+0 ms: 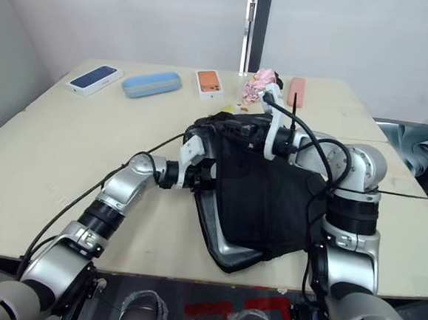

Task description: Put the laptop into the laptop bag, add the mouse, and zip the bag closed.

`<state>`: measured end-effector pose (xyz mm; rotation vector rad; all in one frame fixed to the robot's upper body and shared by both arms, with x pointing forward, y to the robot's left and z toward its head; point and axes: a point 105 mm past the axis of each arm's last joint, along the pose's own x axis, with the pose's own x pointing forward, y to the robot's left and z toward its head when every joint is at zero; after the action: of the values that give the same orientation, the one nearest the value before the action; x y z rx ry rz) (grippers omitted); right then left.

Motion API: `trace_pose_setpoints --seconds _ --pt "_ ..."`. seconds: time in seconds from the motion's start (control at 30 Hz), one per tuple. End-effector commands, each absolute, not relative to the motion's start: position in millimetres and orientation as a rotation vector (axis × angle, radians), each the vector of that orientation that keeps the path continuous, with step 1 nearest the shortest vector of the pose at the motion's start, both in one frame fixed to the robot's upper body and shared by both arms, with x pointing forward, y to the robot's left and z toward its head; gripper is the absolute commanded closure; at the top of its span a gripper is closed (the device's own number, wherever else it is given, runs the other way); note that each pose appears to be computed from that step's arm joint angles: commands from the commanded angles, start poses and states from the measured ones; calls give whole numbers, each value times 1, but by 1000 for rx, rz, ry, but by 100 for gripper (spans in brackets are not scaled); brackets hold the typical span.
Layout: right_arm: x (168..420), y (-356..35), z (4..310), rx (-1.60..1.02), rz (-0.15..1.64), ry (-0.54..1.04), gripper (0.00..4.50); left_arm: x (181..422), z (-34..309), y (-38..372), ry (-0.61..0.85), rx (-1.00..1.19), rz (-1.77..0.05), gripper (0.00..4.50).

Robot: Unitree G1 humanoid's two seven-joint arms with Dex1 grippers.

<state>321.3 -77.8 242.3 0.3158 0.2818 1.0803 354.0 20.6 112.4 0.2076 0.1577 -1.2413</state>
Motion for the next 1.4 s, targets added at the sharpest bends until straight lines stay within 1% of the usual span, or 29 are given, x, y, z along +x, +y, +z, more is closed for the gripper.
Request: trace_pose_setpoints --seconds 0.03,0.23,0.4,0.6,0.67,0.7,0.73,0.77,0.93,1.07,1.3,1.4 --pt "313 -77 265 309 1132 173 450 359 123 11 136 234 -1250 179" --pt "312 -76 265 311 1133 175 450 368 124 3 144 204 -1229 179" --pt "313 -76 265 313 1131 178 450 369 121 -1 143 206 -1232 179" --pt "314 -75 264 314 1126 180 450 372 127 -1 107 181 -1221 179" --pt "314 -75 264 315 1126 181 450 370 129 1 98 166 -1228 73" --pt "314 -76 264 316 1126 181 450 369 130 2 92 156 -1226 41" --pt "315 -75 264 316 1126 181 450 369 131 3 89 141 -1224 22" --pt "315 -75 263 316 1126 181 450 368 131 5 88 131 -1224 8" --pt "315 -75 262 321 1125 185 450 361 136 14 60 103 -1234 8" --pt "315 -74 261 320 1128 192 450 355 144 34 44 107 -1216 8" --pt "314 -70 254 290 1150 217 450 326 148 102 153 94 -1172 8" --pt "307 -63 236 161 1178 264 450 317 148 156 232 101 -1036 8"
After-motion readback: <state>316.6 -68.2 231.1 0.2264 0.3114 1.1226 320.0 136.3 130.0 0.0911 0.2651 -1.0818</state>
